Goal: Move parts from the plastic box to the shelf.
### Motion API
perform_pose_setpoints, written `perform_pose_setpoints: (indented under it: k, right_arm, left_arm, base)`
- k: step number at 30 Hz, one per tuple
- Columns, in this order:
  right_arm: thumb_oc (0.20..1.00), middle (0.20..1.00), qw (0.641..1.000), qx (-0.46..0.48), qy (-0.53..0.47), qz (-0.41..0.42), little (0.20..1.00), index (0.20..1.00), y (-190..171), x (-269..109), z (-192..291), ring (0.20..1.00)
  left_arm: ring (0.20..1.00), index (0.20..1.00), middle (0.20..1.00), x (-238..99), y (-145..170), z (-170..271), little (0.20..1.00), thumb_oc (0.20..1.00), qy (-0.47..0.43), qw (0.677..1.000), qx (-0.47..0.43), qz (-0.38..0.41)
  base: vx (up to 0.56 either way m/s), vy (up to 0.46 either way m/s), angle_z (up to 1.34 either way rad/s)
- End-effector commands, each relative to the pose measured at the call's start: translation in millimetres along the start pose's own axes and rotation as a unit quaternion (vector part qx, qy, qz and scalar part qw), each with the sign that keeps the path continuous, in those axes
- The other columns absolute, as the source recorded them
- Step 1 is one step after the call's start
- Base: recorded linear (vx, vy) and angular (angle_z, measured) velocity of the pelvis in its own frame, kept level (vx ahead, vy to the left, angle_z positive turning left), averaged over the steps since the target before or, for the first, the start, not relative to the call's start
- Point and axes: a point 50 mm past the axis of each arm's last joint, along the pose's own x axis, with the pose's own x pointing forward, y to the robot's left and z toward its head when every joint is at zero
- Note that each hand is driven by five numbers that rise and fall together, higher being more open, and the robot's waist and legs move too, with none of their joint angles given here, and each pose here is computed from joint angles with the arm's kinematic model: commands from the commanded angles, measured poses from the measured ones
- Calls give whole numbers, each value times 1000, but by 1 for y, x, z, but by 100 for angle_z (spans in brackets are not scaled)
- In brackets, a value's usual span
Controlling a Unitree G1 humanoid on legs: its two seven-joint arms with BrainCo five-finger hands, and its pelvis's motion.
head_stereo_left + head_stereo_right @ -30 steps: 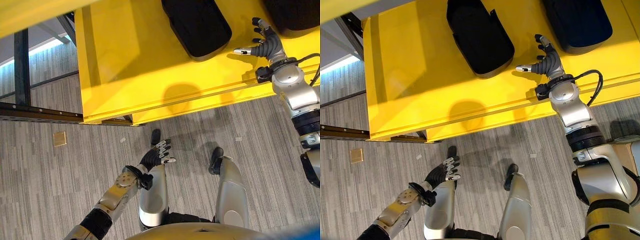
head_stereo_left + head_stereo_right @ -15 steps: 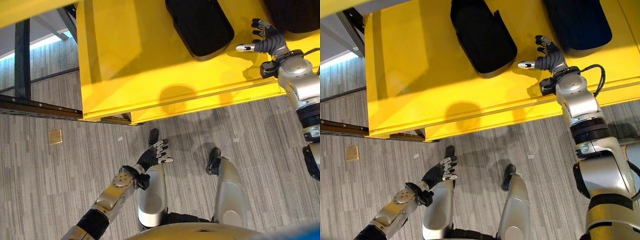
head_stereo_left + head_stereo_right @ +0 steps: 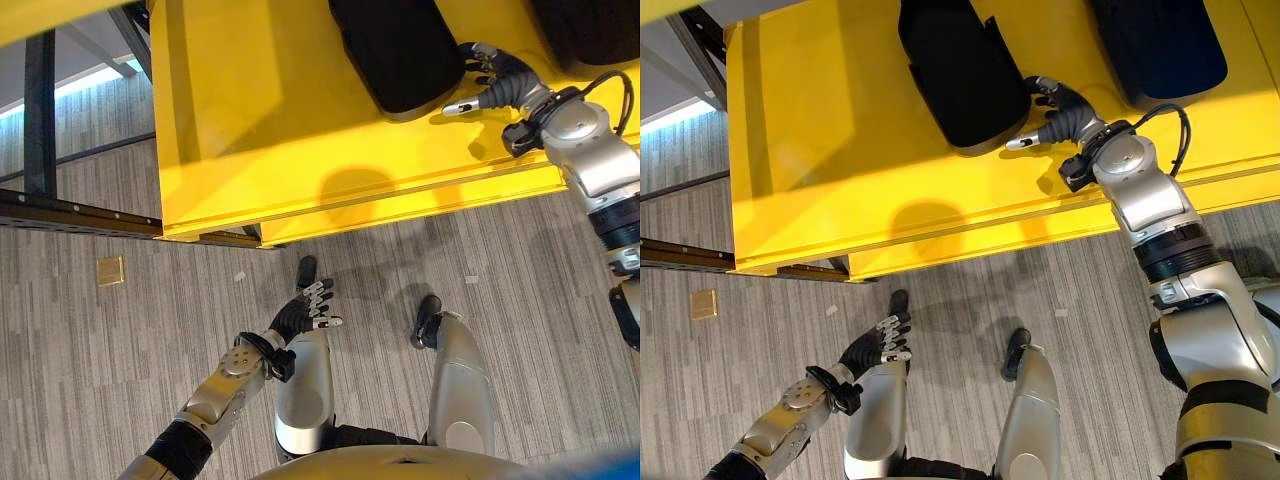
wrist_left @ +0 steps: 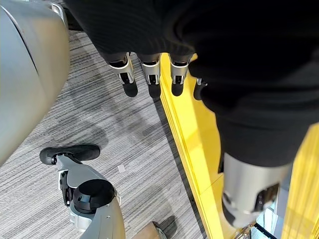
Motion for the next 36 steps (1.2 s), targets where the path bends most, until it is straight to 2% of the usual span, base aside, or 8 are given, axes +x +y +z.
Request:
perform_pose_setpoints:
  k: [1, 13, 19, 22, 27, 28, 32, 36]
  right_arm:
    - [1000, 1000, 995, 58, -29, 71, 1000, 1000, 32, 5, 7, 1000]
    - [1000, 1000, 989, 114, -23, 86, 1000, 1000, 48, 8, 8, 1000]
    - [1000, 1000, 987, 131, -37, -83, 1000, 1000, 17, 10, 7, 1000]
    - [1000, 1000, 982, 125, -52, -128, 1000, 1000, 12, 8, 11, 1000]
    - [1000, 1000, 957, 156, -118, -215, 1000, 1000, 6, -4, 22, 1000]
    - [1000, 1000, 933, 188, -170, -256, 1000, 1000, 3, -15, 29, 1000]
    - [1000, 1000, 906, 202, -250, -274, 1000, 1000, 8, -38, 41, 1000]
    - [1000, 1000, 901, 210, -289, -246, 1000, 1000, 29, -59, 39, 1000]
  left_arm:
    - [1000, 1000, 1000, -14, 1, 8, 1000, 1000, -21, 999, 20, -13]
    - [1000, 1000, 1000, -13, 1, 6, 1000, 1000, -19, 1000, 18, -11]
    - [1000, 1000, 1000, -8, -4, 7, 1000, 1000, -23, 1000, 13, -11]
    - [1000, 1000, 1000, -5, -9, 6, 1000, 1000, -27, 1000, 8, -12]
    - [1000, 1000, 1000, 1, -16, 5, 1000, 1000, -35, 999, -2, -8]
    - [1000, 1000, 1000, 2, -19, 5, 1000, 1000, -44, 999, -10, -3]
    - [1000, 1000, 1000, 5, -21, 6, 1000, 1000, -55, 998, -17, 5]
    - [1000, 1000, 1000, 5, -21, 4, 1000, 1000, -64, 997, -28, 19]
  base:
    - [0, 0, 0]
    - [0, 0, 0]
    - [0, 0, 0]
    - [-4, 30, 1]
    - [-21, 65, 4]
    - [-34, 90, -2]
    - [-19, 54, -10]
    - [-9, 44, -10]
